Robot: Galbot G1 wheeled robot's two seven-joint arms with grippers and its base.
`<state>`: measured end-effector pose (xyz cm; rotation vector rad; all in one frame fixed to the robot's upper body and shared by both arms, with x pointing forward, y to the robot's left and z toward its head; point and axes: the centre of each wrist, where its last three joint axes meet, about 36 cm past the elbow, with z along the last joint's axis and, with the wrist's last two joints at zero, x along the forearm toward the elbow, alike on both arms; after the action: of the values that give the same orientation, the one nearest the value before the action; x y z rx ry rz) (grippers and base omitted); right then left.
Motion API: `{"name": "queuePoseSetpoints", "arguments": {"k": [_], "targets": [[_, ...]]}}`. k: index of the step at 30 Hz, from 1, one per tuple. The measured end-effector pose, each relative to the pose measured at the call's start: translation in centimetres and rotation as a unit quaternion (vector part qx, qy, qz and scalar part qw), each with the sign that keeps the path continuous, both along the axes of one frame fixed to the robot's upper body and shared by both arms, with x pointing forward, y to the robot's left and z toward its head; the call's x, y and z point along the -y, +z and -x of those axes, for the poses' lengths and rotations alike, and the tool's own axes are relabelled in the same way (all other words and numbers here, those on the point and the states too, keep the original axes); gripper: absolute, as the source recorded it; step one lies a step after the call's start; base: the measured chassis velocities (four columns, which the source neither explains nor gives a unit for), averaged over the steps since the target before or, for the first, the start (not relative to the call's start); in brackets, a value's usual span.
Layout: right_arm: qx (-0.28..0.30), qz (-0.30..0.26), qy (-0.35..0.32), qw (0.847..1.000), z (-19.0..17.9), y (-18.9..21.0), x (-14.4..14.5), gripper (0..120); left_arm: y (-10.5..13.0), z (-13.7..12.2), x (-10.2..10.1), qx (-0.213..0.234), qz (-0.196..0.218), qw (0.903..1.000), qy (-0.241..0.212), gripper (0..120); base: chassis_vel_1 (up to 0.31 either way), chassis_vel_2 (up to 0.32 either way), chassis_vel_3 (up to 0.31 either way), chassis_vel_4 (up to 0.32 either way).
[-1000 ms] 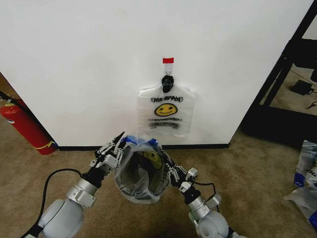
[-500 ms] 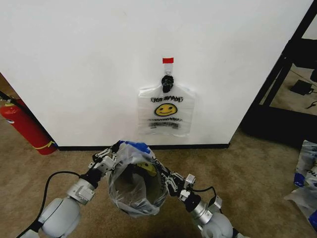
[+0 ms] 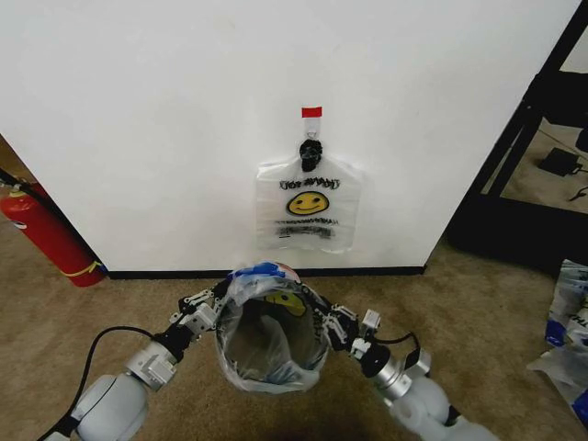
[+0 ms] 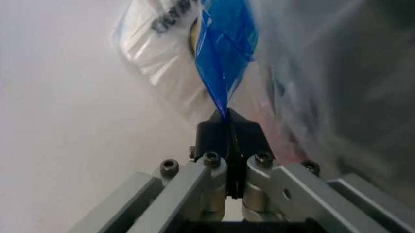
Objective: Pick up the garbage bag from the wall and place it over the trash bin.
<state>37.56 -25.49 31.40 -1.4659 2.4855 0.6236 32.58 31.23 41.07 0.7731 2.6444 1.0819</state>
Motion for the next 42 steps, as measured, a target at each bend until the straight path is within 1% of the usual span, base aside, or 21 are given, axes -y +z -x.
{"name": "queuePoseSetpoints", "arguments": {"k": [3,4,8,13,14,19,20,21,25,26,27,28,30,32,34,35,36,38,39,40,42], "targets": [[-0.007,0.011,0.042,0.999,-1.0,0.5,2.2,1,-0.4,0.0,-0.1,-0.006,-0.003,0.9999,-0.013,0,0.000,0.000,0.000,0.000],[-0.007,0.011,0.042,0.999,-1.0,0.5,2.2,1,-0.4,0.0,-0.1,-0.006,-0.003,0.9999,-0.013,0,0.000,0.000,0.000,0.000],[-0.006,0.018,0.072,0.997,-1.7,0.7,4.1,1,-0.9,0.1,-0.3,-0.011,-0.007,0.9997,-0.021,0,0.000,0.000,0.000,0.000],[-0.005,0.020,0.073,0.997,-1.9,0.8,4.9,1,-1.2,0.2,-0.4,-0.010,-0.008,0.9996,-0.024,0,0.000,0.000,0.000,0.000],[-0.005,0.017,0.055,0.998,-1.9,0.8,4.8,1,-1.4,0.3,-0.3,-0.010,-0.008,0.9996,-0.024,1,0.000,0.000,0.000,0.000],[-0.015,-0.010,-0.005,1.000,-1.7,0.4,3.4,1,-1.5,0.9,0.0,-0.008,-0.005,0.9997,-0.023,22,0.000,0.000,0.000,0.000],[-0.016,-0.015,-0.009,1.000,-1.6,0.4,3.1,1,-1.5,1.0,0.0,-0.008,-0.004,0.9997,-0.022,25,0.000,0.000,0.000,0.000],[-0.016,-0.015,-0.009,1.000,-1.6,0.4,3.1,1,-1.5,1.0,0.0,-0.008,-0.004,0.9997,-0.022,25,0.000,0.000,0.000,0.000],[-0.034,-0.049,-0.039,0.997,-1.0,0.3,1.5,1,-1.9,1.1,-0.3,-0.008,-0.005,0.9998,-0.015,43,0.000,0.000,0.000,0.000],[-0.036,-0.053,-0.044,0.997,-1.0,0.3,1.4,1,-2.0,1.1,-0.4,-0.007,-0.005,0.9999,-0.013,43,0.000,0.000,0.000,0.000],[-0.041,-0.069,-0.064,0.995,-0.9,0.5,0.7,1,-2.3,1.0,-0.7,-0.002,-0.006,1.0000,-0.001,50,0.000,0.000,0.000,0.000],[-0.041,-0.069,-0.064,0.995,-0.9,0.5,0.7,1,-2.3,1.0,-0.7,-0.002,-0.006,1.0000,-0.001,50,0.000,0.000,0.000,0.000],[-0.049,-0.091,-0.103,0.989,-0.7,0.8,-0.3,1,-2.9,0.9,-1.0,0.005,0.001,0.9994,0.035,60,0.000,0.000,0.000,0.000],[-0.056,-0.109,-0.137,0.983,-0.5,0.9,-1.2,1,-3.6,1.0,-1.0,0.005,0.024,0.9959,0.087,68,0.000,0.000,0.000,0.000],[-0.064,-0.121,-0.158,0.978,-0.2,0.9,-2.0,1,-3.9,1.1,-0.8,0.000,0.050,0.9912,0.122,73,0.000,0.000,0.000,0.000],[-0.069,-0.129,-0.170,0.974,0.0,0.9,-2.5,1,-4.2,1.4,-0.6,-0.007,0.076,0.9861,0.148,79,0.000,0.000,0.000,0.000],[-0.069,-0.129,-0.170,0.974,0.0,0.9,-2.5,1,-4.2,1.4,-0.6,-0.007,0.076,0.9861,0.148,79,0.000,0.000,0.000,0.000],[-0.081,-0.145,-0.192,0.967,0.3,0.9,-3.5,1,-4.7,1.9,-0.1,-0.024,0.121,0.9769,0.174,86,0.000,0.000,0.000,0.000],[-0.092,-0.159,-0.210,0.960,0.5,1.0,-4.2,1,-5.1,2.6,0.4,-0.044,0.160,0.9689,0.184,91,0.000,0.000,0.000,0.000],[-0.103,-0.170,-0.223,0.954,0.6,1.1,-4.8,1,-5.4,3.1,0.7,-0.062,0.193,0.9619,0.184,96,0.000,0.000,0.000,0.000],[-0.126,-0.190,-0.245,0.942,0.8,1.2,-5.8,1,-5.8,4.0,1.2,-0.095,0.258,0.9463,0.169,99,0.000,0.000,0.000,0.000]]}}
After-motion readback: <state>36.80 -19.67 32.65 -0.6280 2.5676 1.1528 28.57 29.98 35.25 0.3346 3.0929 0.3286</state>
